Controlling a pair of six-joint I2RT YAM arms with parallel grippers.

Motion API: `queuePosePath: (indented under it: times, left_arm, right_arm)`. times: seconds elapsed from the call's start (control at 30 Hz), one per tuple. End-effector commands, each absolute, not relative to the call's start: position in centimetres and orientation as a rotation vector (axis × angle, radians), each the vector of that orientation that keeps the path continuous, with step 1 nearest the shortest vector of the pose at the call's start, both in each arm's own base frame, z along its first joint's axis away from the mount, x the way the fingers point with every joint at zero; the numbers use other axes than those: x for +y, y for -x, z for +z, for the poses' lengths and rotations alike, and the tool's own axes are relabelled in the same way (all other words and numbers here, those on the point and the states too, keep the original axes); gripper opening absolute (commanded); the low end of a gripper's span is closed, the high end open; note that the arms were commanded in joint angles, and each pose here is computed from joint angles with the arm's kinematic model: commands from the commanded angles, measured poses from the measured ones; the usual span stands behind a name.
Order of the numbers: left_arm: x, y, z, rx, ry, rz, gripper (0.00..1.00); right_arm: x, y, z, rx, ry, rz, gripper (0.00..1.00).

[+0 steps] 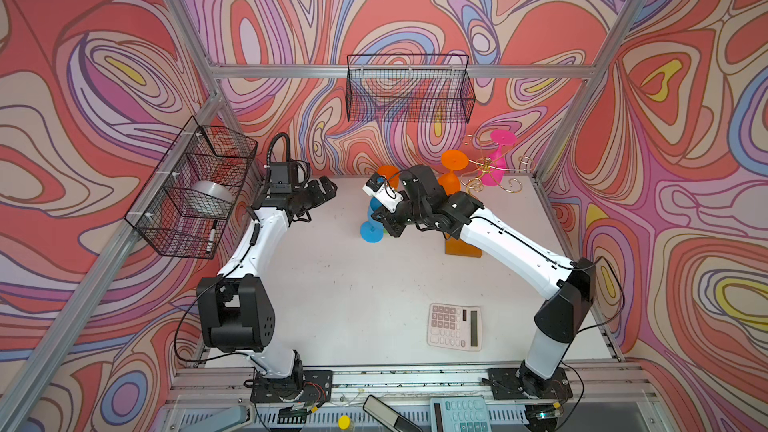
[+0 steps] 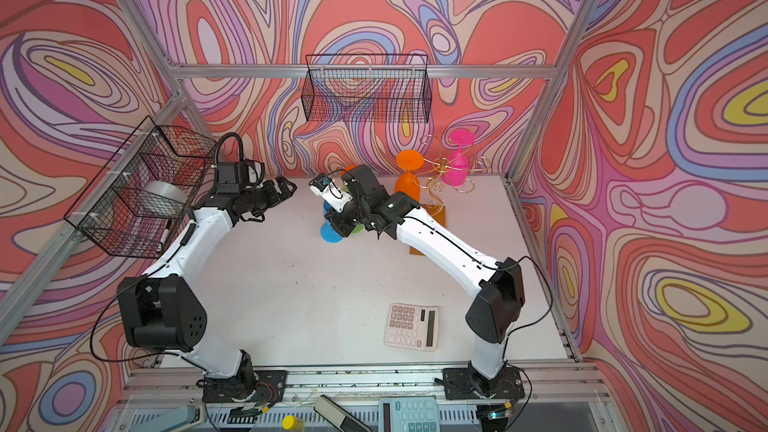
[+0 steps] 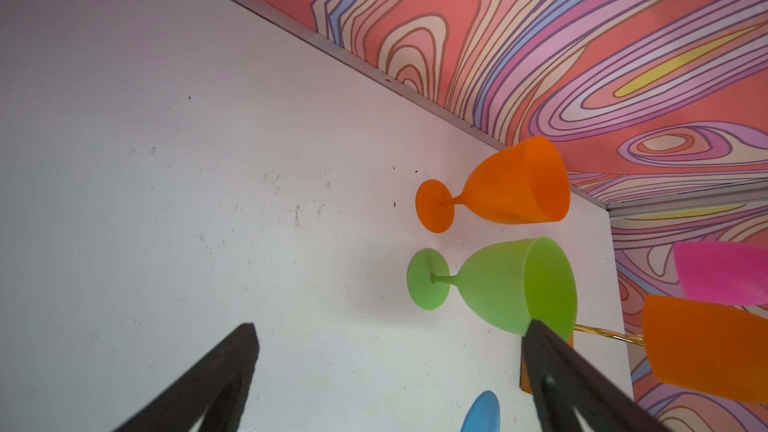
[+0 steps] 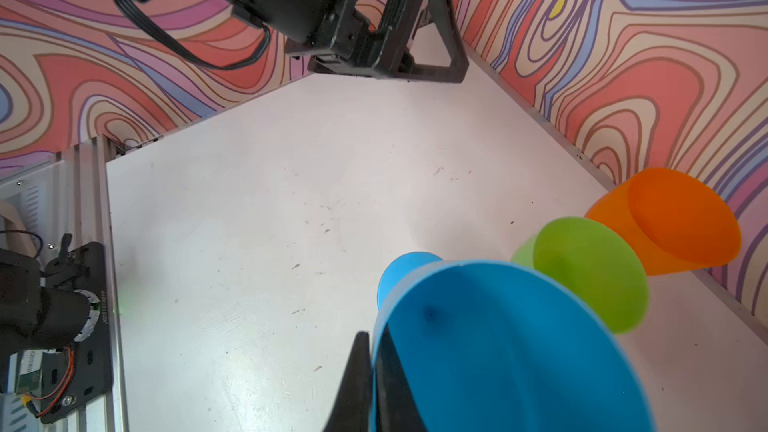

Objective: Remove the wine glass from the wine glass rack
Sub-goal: 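Lower the blue glass upright beside the green glass with the right gripper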

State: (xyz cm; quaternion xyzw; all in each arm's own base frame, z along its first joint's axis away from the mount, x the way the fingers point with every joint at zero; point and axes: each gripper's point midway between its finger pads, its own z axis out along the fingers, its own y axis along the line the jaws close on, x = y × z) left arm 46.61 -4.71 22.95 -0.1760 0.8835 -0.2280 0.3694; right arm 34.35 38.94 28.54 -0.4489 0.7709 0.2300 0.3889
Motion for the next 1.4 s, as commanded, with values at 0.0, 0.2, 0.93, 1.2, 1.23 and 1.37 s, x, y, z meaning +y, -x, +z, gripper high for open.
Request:
queuePosePath:
  times: [0.0, 0.2, 0.93, 1.2, 1.23, 1.37]
  left_arm:
    - [-4.6, -46.4, 22.5, 2.270, 0.401, -0.565, 1.00]
    - [-5.2, -46.1, 23.1, 2.205, 0.324, -0.597, 1.00]
    - [-5.6, -45.5, 23.5, 2.198, 0.317, -0.641, 1.00]
    - [-5.6, -45.6, 24.5, 2.156, 0.304, -0.648, 1.00]
    - [-5.6, -45.6, 24.6, 2.155, 0.303, -0.650, 1.00]
    - [-5.6, -45.5, 24.8, 2.148, 0.302, -0.653, 1.00]
  right_arm:
    - [38.7, -35.0, 26.6, 2.016, 1.154, 0.500, 0.00]
    - [38.9, -35.2, 23.6, 2.091, 1.159, 0.464, 0.00]
    - [38.9, -35.2, 17.3, 2.185, 1.205, 0.366, 0.00]
    - [38.9, -35.2, 16.2, 2.199, 1.198, 0.370, 0.00]
    - [38.9, -35.3, 16.3, 2.198, 1.196, 0.370, 0.03]
    - [38.8, -35.2, 16.7, 2.192, 1.199, 0.367, 0.30]
